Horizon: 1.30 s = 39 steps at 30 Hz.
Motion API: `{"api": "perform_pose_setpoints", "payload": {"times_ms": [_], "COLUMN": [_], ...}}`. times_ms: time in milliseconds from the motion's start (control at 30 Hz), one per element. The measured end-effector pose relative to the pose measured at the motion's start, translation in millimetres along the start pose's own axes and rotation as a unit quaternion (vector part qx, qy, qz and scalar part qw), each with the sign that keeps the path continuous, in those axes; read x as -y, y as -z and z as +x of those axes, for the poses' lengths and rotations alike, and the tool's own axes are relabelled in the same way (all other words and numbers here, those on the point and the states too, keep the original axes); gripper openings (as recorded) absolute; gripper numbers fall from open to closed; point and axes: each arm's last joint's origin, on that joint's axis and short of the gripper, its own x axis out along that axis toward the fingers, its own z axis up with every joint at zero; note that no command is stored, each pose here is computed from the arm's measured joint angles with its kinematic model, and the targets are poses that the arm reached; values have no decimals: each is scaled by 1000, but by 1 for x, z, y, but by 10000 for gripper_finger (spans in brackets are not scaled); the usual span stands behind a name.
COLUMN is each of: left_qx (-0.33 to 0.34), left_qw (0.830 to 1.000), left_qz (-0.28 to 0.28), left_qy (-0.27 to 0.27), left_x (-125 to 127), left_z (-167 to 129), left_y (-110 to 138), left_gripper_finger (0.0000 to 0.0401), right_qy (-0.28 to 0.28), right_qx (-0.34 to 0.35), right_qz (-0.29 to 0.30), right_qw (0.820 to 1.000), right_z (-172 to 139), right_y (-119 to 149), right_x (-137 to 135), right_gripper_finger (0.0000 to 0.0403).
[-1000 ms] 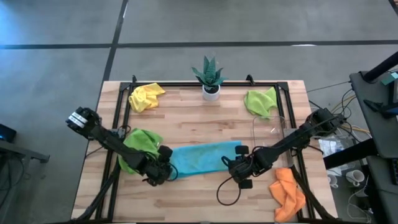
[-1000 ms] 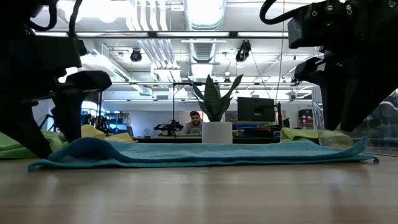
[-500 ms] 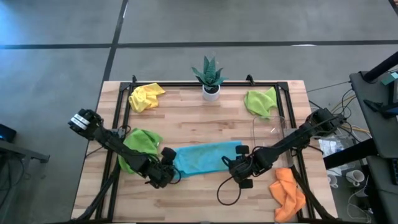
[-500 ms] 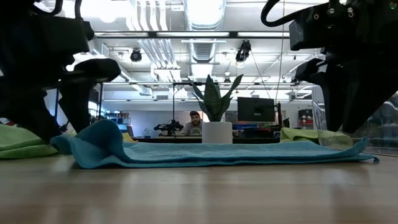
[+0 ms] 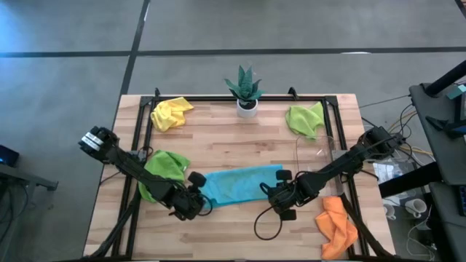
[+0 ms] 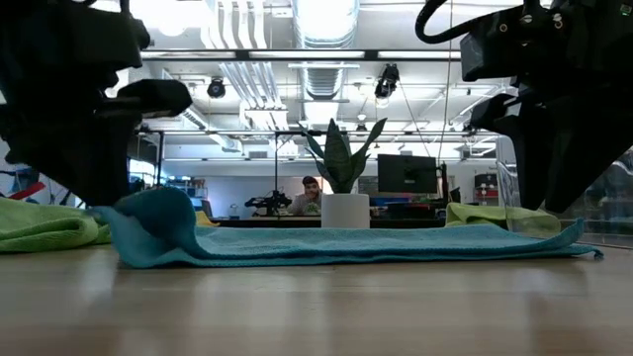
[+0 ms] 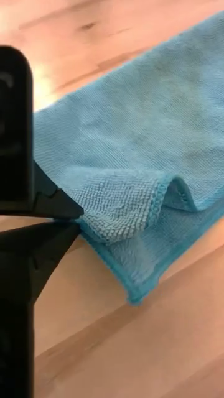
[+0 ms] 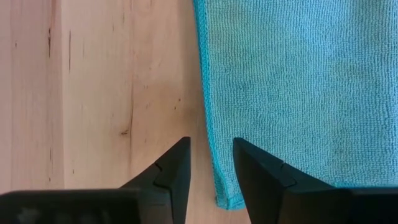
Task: Fold microfiber towels
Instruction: Fold the blue towel on the table
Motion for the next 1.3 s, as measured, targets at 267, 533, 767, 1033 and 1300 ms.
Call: {"api": "perform_pose_setpoints", "payload": {"times_ms": [267, 533, 767, 1033, 1300], "left_qx": [-1, -1, 4, 17, 78], "left_qw": [999, 997, 996, 994, 991], "left_qz": [-20, -50, -67, -97, -102], "left_qy": [32, 61, 64, 50, 40], "left_x": [-4, -6, -2, -3, -1], "left_z": [-14, -22, -15, -14, -6], "left_y": [-14, -16, -10, -13, -15], "left_gripper_finger": [0, 0, 0, 2, 47], "right_qy": [0, 8, 12, 5, 5], "right_qx": [-1, -14, 37, 49, 51], "right_qz": [3, 2, 13, 7, 3], "right_qw": [1000, 1000, 999, 999, 999], "right_z": [1, 8, 15, 18, 18], "right_y": [1, 9, 5, 5, 5], "right_x": [0, 3, 5, 5, 5], "right_gripper_finger": [118, 114, 118, 112, 112]}}
